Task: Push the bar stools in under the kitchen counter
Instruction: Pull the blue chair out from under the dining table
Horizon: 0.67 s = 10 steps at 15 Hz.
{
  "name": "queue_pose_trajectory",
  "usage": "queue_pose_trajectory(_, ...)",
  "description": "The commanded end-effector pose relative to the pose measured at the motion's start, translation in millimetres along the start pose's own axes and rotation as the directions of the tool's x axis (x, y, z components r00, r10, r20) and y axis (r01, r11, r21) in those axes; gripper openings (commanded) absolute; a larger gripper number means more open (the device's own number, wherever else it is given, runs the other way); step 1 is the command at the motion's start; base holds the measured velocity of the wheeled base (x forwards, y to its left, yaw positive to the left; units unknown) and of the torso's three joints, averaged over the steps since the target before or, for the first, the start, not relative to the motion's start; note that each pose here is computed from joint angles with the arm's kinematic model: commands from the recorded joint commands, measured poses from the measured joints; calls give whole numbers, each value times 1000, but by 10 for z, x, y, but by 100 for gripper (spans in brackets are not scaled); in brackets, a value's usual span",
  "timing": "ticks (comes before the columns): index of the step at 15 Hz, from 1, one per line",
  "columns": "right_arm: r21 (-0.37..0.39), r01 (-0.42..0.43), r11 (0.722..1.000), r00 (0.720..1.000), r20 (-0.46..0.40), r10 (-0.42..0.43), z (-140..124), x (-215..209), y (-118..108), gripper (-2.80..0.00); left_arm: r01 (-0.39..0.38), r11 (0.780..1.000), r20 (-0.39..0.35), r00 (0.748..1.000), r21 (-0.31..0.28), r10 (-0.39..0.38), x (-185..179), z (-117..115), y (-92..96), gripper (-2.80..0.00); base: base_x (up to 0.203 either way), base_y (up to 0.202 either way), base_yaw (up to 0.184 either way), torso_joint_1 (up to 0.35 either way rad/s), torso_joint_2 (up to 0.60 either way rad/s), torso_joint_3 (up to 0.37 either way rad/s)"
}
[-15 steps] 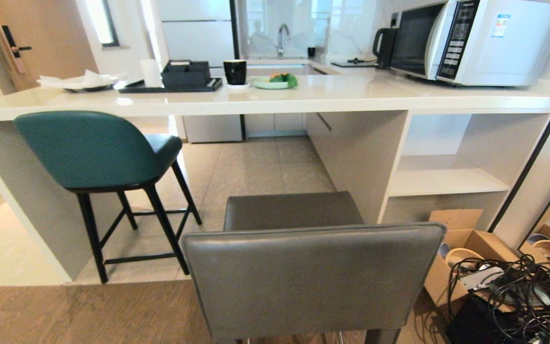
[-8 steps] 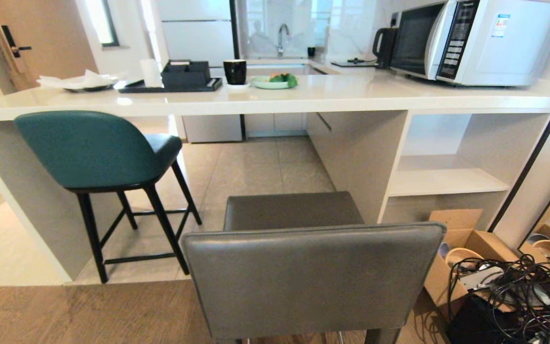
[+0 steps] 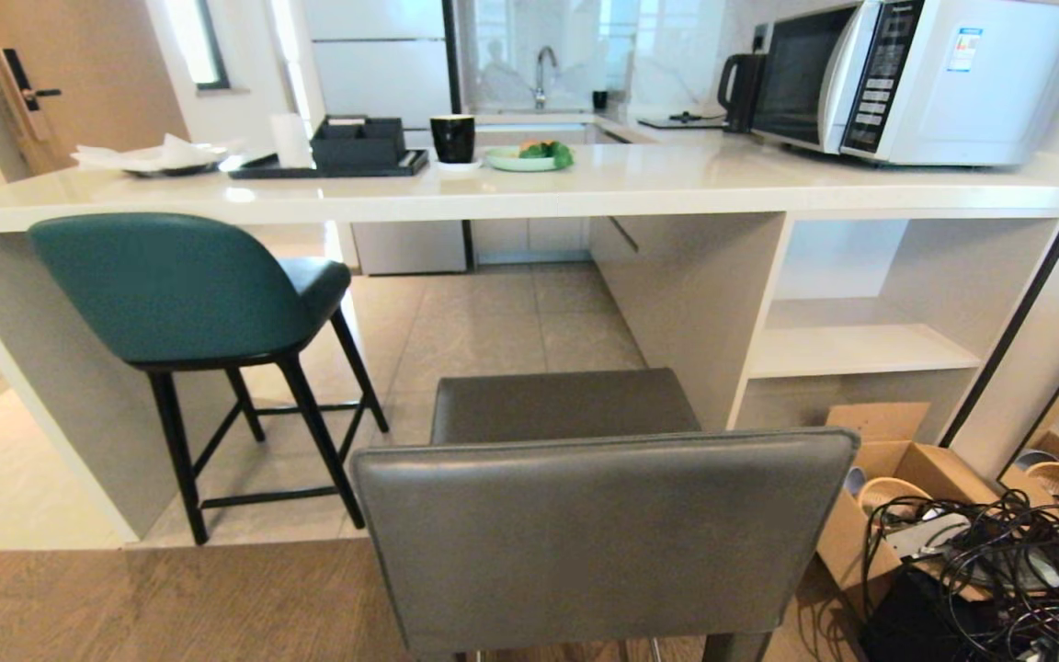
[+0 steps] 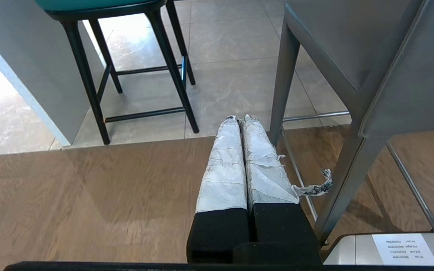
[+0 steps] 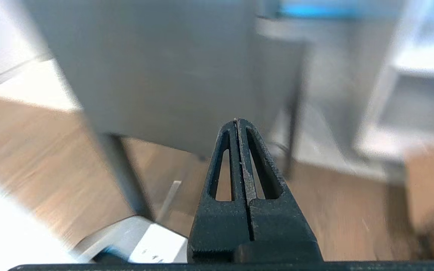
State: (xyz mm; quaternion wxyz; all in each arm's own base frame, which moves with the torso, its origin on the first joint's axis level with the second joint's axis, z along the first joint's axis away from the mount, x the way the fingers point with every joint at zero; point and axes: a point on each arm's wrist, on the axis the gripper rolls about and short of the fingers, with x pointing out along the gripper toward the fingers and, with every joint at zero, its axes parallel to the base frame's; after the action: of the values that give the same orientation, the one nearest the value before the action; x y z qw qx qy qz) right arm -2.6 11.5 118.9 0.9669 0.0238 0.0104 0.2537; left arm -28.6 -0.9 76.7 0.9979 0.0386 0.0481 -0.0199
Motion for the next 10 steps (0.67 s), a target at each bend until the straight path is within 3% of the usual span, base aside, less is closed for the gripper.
queue_pose_trajectory(1, -21, -83, 996, 997, 9, 83, 206, -58, 40, -280, 2, 1000, -2, 1000, 1, -2, 0, 0, 0, -280, 0, 0, 0, 0, 0, 0)
queue_pose_trajectory(5, -82, -14, 997, 999, 49, 18, -25, -306, 162, -280, -2, 1000, -2, 1000, -1, 2, 1, -3, 0, -280, 0, 0, 0, 0, 0, 0)
queue_pose_trajectory(8, -92, 206, 974, 978, -22, -209, -294, -294, 97, -280, -2, 1000, -1, 1000, -1, 2, 1, -1, 0, -280, 0, 0, 0, 0, 0, 0)
queue_pose_trajectory(10, -96, 218, 971, 975, -28, -222, -299, -292, 93, -280, -4, 1000, -1, 1000, -1, 4, 1, -2, 1, -280, 0, 0, 0, 0, 0, 0)
